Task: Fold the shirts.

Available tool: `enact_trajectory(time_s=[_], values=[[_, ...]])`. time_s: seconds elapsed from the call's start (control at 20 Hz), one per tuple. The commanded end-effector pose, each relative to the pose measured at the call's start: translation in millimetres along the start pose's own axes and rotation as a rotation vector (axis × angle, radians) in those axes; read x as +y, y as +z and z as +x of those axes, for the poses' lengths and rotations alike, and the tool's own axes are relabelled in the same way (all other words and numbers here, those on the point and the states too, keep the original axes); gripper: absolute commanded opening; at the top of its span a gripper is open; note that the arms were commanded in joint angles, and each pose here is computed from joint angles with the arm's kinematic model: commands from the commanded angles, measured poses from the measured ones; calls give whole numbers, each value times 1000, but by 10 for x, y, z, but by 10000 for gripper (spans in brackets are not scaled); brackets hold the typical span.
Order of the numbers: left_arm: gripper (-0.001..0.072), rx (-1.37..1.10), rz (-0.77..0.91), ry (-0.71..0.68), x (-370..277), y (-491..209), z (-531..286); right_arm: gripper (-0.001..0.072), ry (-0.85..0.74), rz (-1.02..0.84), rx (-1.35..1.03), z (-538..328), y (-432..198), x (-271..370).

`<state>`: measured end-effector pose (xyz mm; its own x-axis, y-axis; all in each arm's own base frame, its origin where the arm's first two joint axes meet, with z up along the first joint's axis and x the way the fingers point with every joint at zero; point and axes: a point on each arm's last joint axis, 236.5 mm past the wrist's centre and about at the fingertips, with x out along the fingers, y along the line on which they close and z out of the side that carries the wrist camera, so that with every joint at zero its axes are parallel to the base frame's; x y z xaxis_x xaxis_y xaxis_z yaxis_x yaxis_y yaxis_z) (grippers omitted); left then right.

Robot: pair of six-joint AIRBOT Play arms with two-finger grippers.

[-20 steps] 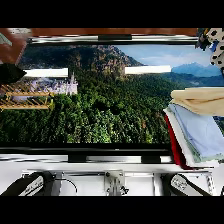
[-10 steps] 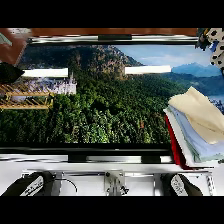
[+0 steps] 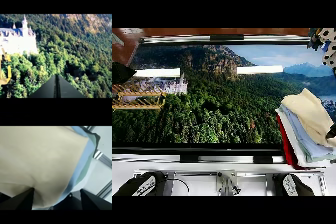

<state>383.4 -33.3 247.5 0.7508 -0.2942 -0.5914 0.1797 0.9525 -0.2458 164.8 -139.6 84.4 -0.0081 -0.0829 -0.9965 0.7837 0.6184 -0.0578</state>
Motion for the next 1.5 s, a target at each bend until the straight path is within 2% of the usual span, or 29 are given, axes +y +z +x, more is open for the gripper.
enact_trajectory(time_s=[0.0, 0.35, 0.45, 0.5, 0.6, 0.7, 0.75, 0.85, 0.95, 1.0, 1.05, 1.1, 1.2, 1.45], values=[[36, -1, 1, -2, -6, 2, -2, 692, 21, -71, 78, -129, -332, -7], [37, 19, -9, -62, -161, -25, 111, 686, -200, -92, -388, -1346, 256, -683], [36, 40, 6, -82, -239, -63, 190, 685, -243, -49, -560, -1721, 482, -824], [35, 54, 49, -99, -301, -94, 246, 684, -190, -74, -649, -1857, 625, -689], [32, 92, 166, -144, -473, -191, 405, 596, 45, -194, -769, -2006, 828, -35], [31, 179, 253, -127, -568, -402, 650, 596, 299, -347, -807, -2099, 890, 779], [32, 246, 283, -63, -526, -553, 790, 596, 383, -409, -785, -2073, 868, 1120], [35, 414, 330, 72, -417, -937, 989, 597, 401, -561, -651, -1741, 727, 1636], [70, 643, 387, 92, -467, -1431, 983, 605, 324, -726, -443, -1237, 432, 1972], [243, 738, 372, 96, -509, -1615, 921, 680, 311, -819, -330, -1030, 202, 2121], [645, 816, 355, 106, -539, -1757, 837, 679, 308, -916, -243, -891, -12, 2231], [720, 852, 364, 104, -562, -1819, 777, 679, 284, -982, -190, -783, -136, 2291], [720, 845, 360, 105, -557, -1805, 782, 679, 265, -1023, -169, -678, -200, 2421], [720, 813, 334, 114, -553, -1756, 843, 679, 283, -995, -161, -616, -183, 2526]])
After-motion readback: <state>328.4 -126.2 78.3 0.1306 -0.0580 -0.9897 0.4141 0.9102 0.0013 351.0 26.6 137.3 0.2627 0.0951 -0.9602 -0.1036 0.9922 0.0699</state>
